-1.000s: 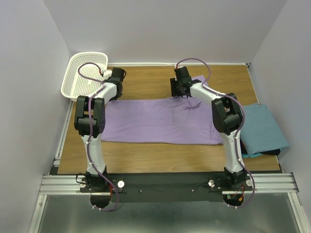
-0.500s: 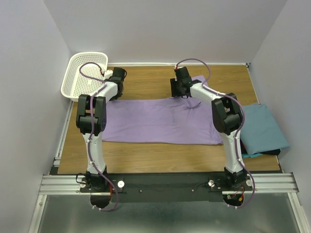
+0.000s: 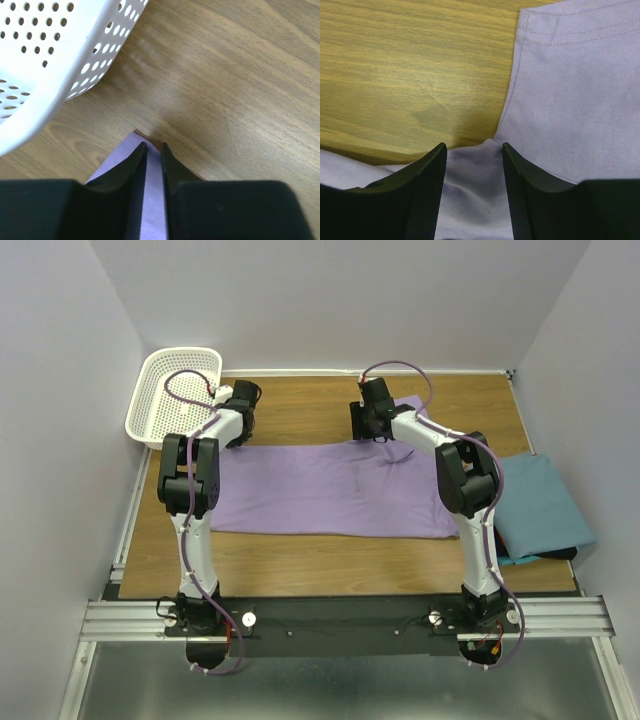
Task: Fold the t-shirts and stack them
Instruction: Fold the tshirt
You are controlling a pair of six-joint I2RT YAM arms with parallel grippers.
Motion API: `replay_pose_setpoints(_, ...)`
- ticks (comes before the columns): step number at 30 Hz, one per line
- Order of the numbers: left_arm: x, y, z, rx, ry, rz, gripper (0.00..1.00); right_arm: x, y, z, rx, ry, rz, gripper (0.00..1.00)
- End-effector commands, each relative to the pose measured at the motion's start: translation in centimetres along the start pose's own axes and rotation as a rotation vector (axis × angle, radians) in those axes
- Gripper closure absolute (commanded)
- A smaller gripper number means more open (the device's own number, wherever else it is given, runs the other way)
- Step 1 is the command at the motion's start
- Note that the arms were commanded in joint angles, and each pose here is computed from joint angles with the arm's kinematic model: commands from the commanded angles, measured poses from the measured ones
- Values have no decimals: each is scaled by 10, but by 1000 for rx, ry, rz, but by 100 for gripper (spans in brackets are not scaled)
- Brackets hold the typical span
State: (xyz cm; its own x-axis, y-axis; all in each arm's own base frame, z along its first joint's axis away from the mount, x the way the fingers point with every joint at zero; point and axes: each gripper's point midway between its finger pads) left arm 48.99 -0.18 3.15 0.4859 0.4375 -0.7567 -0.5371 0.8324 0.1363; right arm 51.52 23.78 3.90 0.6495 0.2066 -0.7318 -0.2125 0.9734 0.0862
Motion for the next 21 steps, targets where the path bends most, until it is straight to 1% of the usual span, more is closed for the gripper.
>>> replay_pose_setpoints(1, -1, 2, -1, -2, -8, 15, 79, 8, 7, -11, 8, 19, 19, 45)
replay_pose_setpoints(3, -5, 1, 3, -8, -17, 8, 85, 8, 7, -11, 9, 19, 19, 45)
replay_pose_setpoints(4, -8, 2, 7, -13, -23, 4, 92, 8, 7, -10, 11, 17, 21, 45)
replay_pose_setpoints(6, -12, 1, 10, -21, -30, -5, 95, 8, 8, -11, 15, 19, 23, 45)
replay_pose_setpoints(7, -17, 2, 14, -28, -38, -12, 100, 7, 8, -10, 17, 18, 25, 45)
replay_pose_setpoints(13, -32, 3, 19, -55, -55, -52, 100, 6, 11, -9, 31, 17, 38, 45)
replay_pose_setpoints(21, -51, 8, 10, -78, -61, -97, 100, 5, 12, -6, 49, 9, 42, 45)
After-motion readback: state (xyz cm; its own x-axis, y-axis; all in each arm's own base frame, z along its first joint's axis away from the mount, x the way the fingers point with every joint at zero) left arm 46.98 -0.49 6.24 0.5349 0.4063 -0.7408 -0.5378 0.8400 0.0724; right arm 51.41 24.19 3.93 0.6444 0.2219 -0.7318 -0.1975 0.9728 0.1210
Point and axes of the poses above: each gripper's point midway between its finger pads, its own x axis out along the fingers, its own y axis along the line the jaws close on, z = x × y, and after that the axes turned 1 degree about x, right-handed
